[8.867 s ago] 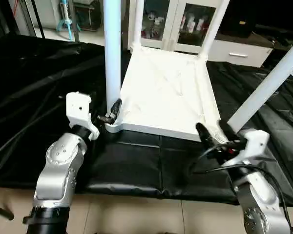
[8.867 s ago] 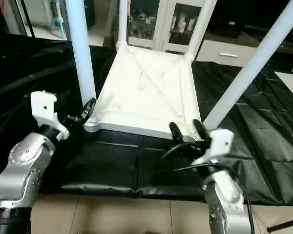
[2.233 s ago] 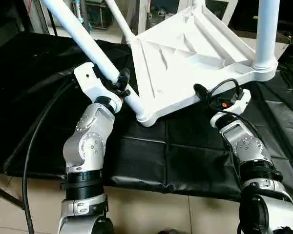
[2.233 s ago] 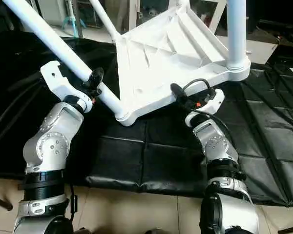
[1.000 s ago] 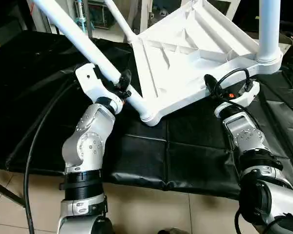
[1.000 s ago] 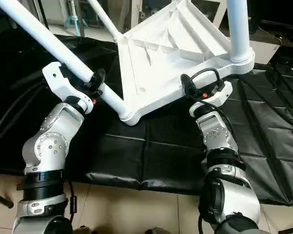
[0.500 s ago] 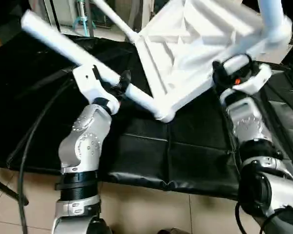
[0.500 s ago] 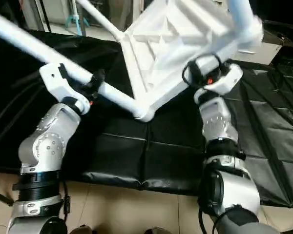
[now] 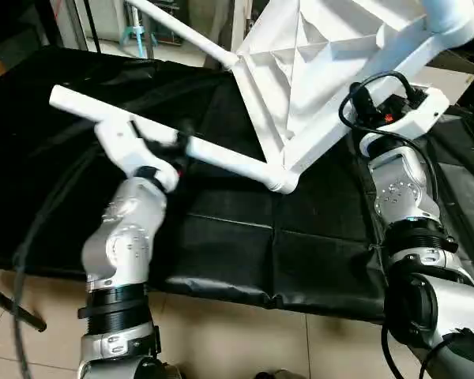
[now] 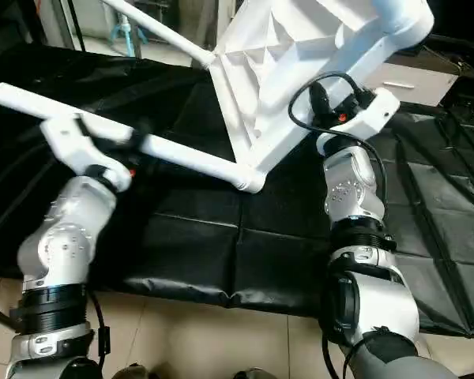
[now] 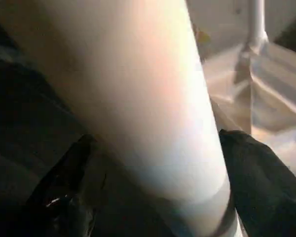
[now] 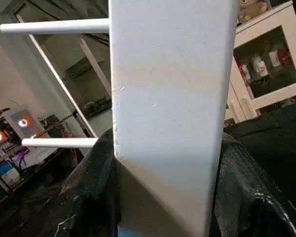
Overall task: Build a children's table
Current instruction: Flip table
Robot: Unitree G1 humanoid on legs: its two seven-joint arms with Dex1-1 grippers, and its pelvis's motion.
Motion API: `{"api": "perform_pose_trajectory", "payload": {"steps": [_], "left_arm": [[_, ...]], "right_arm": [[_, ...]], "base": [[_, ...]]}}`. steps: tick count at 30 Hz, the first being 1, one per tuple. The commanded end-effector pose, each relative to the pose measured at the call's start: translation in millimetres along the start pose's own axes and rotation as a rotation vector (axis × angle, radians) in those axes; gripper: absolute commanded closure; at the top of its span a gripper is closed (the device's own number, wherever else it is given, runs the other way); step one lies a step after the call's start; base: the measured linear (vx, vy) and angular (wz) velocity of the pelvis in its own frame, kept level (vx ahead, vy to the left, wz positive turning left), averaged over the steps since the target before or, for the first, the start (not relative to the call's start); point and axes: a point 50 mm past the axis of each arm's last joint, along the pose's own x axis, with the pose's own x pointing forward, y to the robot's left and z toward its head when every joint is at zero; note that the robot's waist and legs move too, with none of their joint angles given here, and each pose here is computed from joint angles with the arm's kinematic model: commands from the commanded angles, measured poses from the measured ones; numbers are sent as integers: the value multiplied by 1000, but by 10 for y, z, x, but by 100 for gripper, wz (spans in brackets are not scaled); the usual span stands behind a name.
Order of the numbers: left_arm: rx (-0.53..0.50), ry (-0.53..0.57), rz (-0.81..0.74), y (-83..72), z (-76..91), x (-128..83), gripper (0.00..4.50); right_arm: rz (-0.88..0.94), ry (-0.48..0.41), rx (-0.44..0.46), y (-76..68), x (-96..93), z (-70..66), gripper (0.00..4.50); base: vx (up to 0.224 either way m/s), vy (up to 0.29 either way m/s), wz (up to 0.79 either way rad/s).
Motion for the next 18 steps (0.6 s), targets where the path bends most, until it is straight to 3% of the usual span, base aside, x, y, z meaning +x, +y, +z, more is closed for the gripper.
{"api": "perform_pose_trajectory", "payload": {"steps": [1,7,13,18], "left_arm": [[0,-89,275,568,190,-122,80],[80,-122,297,756,344,-181,80],[144,-159,363,966,509,-227,80],[167,-166,362,999,546,-237,80]], "right_arm": [[-9,-304,-46,-34,20,716,253],[-18,-316,-120,-62,9,830,253],[-37,-349,-212,-89,7,1036,254],[-38,-378,-265,-59,4,1129,259]], "base": [[0,0,0],[0,0,0],[0,0,0],[0,0,0]]}}
